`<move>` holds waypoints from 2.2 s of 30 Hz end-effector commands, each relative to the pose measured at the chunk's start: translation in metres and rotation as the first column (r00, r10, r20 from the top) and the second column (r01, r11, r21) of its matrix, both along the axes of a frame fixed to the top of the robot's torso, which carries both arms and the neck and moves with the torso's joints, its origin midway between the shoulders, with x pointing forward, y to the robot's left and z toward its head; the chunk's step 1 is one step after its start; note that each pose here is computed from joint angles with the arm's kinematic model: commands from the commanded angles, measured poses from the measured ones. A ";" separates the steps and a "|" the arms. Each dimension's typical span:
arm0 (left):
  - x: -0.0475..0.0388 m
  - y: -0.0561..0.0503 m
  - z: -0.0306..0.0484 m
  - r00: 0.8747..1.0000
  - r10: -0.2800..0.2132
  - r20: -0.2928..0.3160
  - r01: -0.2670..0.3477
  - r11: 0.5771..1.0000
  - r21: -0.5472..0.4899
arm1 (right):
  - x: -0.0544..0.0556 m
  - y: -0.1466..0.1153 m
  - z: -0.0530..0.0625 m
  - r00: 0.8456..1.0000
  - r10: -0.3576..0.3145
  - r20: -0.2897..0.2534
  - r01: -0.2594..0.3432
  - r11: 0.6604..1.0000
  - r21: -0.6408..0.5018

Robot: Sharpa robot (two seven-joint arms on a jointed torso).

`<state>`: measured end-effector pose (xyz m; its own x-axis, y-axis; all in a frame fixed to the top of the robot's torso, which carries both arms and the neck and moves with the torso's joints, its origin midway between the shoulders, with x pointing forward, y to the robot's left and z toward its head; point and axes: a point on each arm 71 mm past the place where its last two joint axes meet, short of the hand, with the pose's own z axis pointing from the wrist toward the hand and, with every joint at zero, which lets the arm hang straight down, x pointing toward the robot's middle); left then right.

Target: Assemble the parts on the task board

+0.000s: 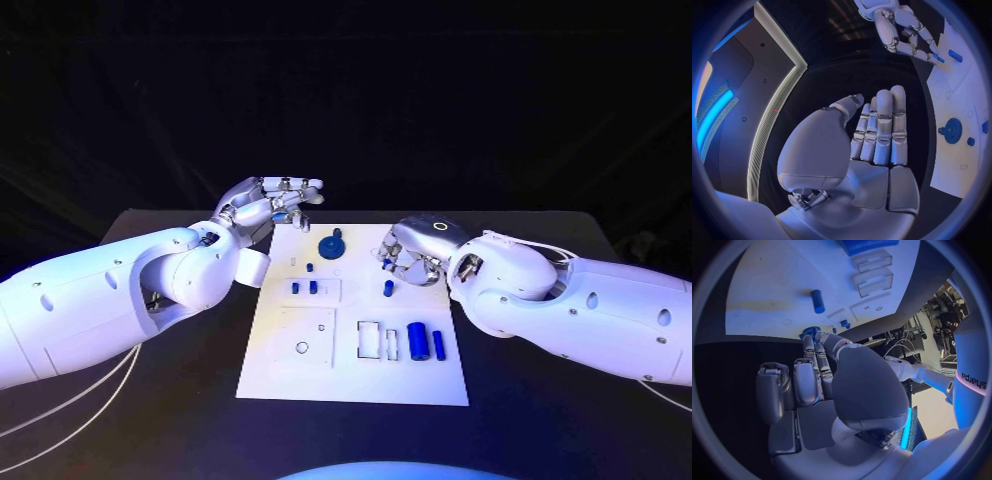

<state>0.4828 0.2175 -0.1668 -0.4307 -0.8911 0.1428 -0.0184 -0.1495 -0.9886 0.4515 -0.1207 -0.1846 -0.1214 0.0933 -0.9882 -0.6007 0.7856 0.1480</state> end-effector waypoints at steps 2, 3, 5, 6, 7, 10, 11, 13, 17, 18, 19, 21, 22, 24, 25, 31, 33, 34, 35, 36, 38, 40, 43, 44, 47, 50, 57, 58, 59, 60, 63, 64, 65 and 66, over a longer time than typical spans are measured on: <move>0.0027 -0.005 -0.0009 1.000 -0.026 -0.008 0.026 1.000 -0.011 | -0.013 0.019 -0.002 0.998 0.065 -0.022 -0.064 0.997 0.039; 0.0034 -0.006 -0.0013 1.000 -0.027 -0.009 0.027 1.000 -0.012 | -0.016 0.023 -0.002 0.997 0.077 -0.026 -0.076 0.996 0.044; 0.0052 -0.008 -0.0021 1.000 -0.026 -0.011 0.026 1.000 -0.016 | -0.021 0.031 -0.005 0.994 0.099 -0.035 -0.097 0.994 0.050; 0.0063 -0.009 -0.0025 1.000 -0.025 -0.013 0.025 1.000 -0.018 | -0.023 0.035 -0.006 0.993 0.109 -0.039 -0.107 0.993 0.052; 0.0074 -0.010 -0.0029 1.000 -0.025 -0.014 0.025 1.000 -0.020 | -0.026 0.038 -0.008 0.992 0.118 -0.043 -0.115 0.992 0.054; 0.0095 -0.012 -0.0038 1.000 -0.025 -0.017 0.025 0.999 -0.023 | -0.031 0.046 -0.013 0.989 0.136 -0.052 -0.133 0.990 0.055; 0.0100 -0.013 -0.0040 1.000 -0.026 -0.017 0.025 0.999 -0.024 | -0.032 0.049 -0.016 0.988 0.141 -0.055 -0.138 0.989 0.054; 0.0107 -0.014 -0.0042 1.000 -0.026 -0.017 0.026 0.999 -0.025 | -0.034 0.053 -0.020 0.987 0.147 -0.061 -0.144 0.988 0.052; 0.0119 -0.016 -0.0042 0.999 -0.028 -0.017 0.027 0.999 -0.028 | -0.037 0.062 -0.030 0.985 0.155 -0.076 -0.151 0.987 0.050; 0.0121 -0.017 -0.0042 0.999 -0.028 -0.017 0.028 0.999 -0.028 | -0.038 0.064 -0.033 0.984 0.158 -0.080 -0.154 0.987 0.049; 0.0123 -0.017 -0.0041 0.999 -0.029 -0.017 0.028 0.999 -0.028 | -0.039 0.066 -0.036 0.983 0.160 -0.084 -0.157 0.986 0.049; 0.0127 -0.018 -0.0042 0.999 -0.030 -0.018 0.030 0.999 -0.028 | -0.042 0.072 -0.043 0.982 0.164 -0.097 -0.160 0.986 0.048; 0.0128 -0.019 -0.0042 0.999 -0.031 -0.021 0.030 0.999 -0.027 | -0.043 0.073 -0.045 0.981 0.164 -0.101 -0.160 0.986 0.048; 0.0129 -0.019 -0.0043 0.999 -0.030 -0.024 0.030 0.999 -0.024 | -0.045 0.075 -0.048 0.981 0.162 -0.108 -0.158 0.986 0.050; 0.0129 -0.019 -0.0043 0.999 -0.029 -0.026 0.028 0.999 -0.023 | -0.046 0.077 -0.050 0.981 0.161 -0.111 -0.156 0.986 0.050; 0.0136 -0.017 -0.0043 0.999 -0.017 -0.028 0.016 1.000 -0.017 | -0.047 0.082 -0.056 0.979 0.164 -0.121 -0.159 0.986 0.045; 0.0136 -0.017 -0.0044 0.999 -0.017 -0.032 0.016 1.000 -0.014 | -0.048 0.083 -0.058 0.979 0.165 -0.120 -0.161 0.986 0.043; 0.0136 -0.017 -0.0045 0.999 -0.017 -0.034 0.016 1.000 -0.014 | -0.048 0.084 -0.058 0.979 0.166 -0.120 -0.162 0.986 0.042; 0.0136 -0.017 -0.0046 0.999 -0.018 -0.036 0.017 1.000 -0.013 | -0.048 0.084 -0.059 0.979 0.167 -0.119 -0.163 0.986 0.040; 0.0135 -0.017 -0.0046 0.999 -0.018 -0.038 0.018 1.000 -0.012 | -0.048 0.085 -0.059 0.979 0.168 -0.117 -0.165 0.986 0.039; 0.0135 -0.017 -0.0046 0.999 -0.019 -0.040 0.019 1.000 -0.011 | -0.048 0.086 -0.060 0.979 0.171 -0.112 -0.168 0.985 0.035; 0.0135 -0.017 -0.0046 0.999 -0.020 -0.042 0.020 1.000 -0.010 | -0.048 0.086 -0.060 0.979 0.172 -0.108 -0.170 0.985 0.032; 0.0134 -0.017 -0.0045 0.999 -0.022 -0.043 0.021 1.000 -0.010 | -0.047 0.087 -0.061 0.980 0.172 -0.104 -0.170 0.985 0.031; 0.0133 -0.017 -0.0044 0.999 -0.022 -0.044 0.022 1.000 -0.009 | -0.047 0.088 -0.061 0.980 0.172 -0.103 -0.169 0.985 0.032; 0.0132 -0.017 -0.0042 0.999 -0.025 -0.045 0.024 1.000 -0.009 | -0.047 0.088 -0.062 0.980 0.172 -0.101 -0.170 0.985 0.034; 0.0132 -0.018 -0.0042 0.999 -0.028 -0.046 0.027 1.000 -0.010 | -0.047 0.091 -0.063 0.979 0.175 -0.103 -0.172 0.984 0.035; 0.0129 -0.019 -0.0041 0.998 -0.033 -0.049 0.032 0.999 -0.010 | -0.047 0.093 -0.068 0.977 0.176 -0.117 -0.174 0.984 0.025; 0.0128 -0.019 -0.0041 0.998 -0.033 -0.048 0.033 0.999 -0.010 | -0.047 0.093 -0.068 0.977 0.175 -0.119 -0.174 0.985 0.023; 0.0128 -0.019 -0.0040 0.998 -0.033 -0.048 0.033 0.999 -0.010 | -0.047 0.093 -0.069 0.977 0.175 -0.121 -0.174 0.985 0.021; 0.0128 -0.020 -0.0040 0.998 -0.033 -0.048 0.033 0.999 -0.010 | -0.047 0.093 -0.070 0.977 0.174 -0.123 -0.173 0.985 0.019; 0.0127 -0.020 -0.0039 0.998 -0.033 -0.047 0.033 0.999 -0.010 | -0.047 0.093 -0.070 0.977 0.173 -0.127 -0.172 0.985 0.015; 0.0127 -0.020 -0.0038 0.998 -0.033 -0.047 0.033 0.999 -0.010 | -0.047 0.093 -0.071 0.977 0.172 -0.128 -0.172 0.985 0.013; 0.0127 -0.020 -0.0038 0.998 -0.033 -0.047 0.033 0.999 -0.010 | -0.047 0.093 -0.071 0.977 0.171 -0.129 -0.171 0.985 0.012; 0.0127 -0.020 -0.0038 0.998 -0.034 -0.047 0.033 0.999 -0.010 | -0.047 0.093 -0.071 0.977 0.171 -0.129 -0.171 0.985 0.011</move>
<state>0.4960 0.2003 -0.1721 -0.4403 -0.8829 0.1630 -0.0696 -0.1474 -0.9866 0.4052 -0.0282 -0.2539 -0.2631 0.0852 -0.9610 -0.6972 0.6718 0.2504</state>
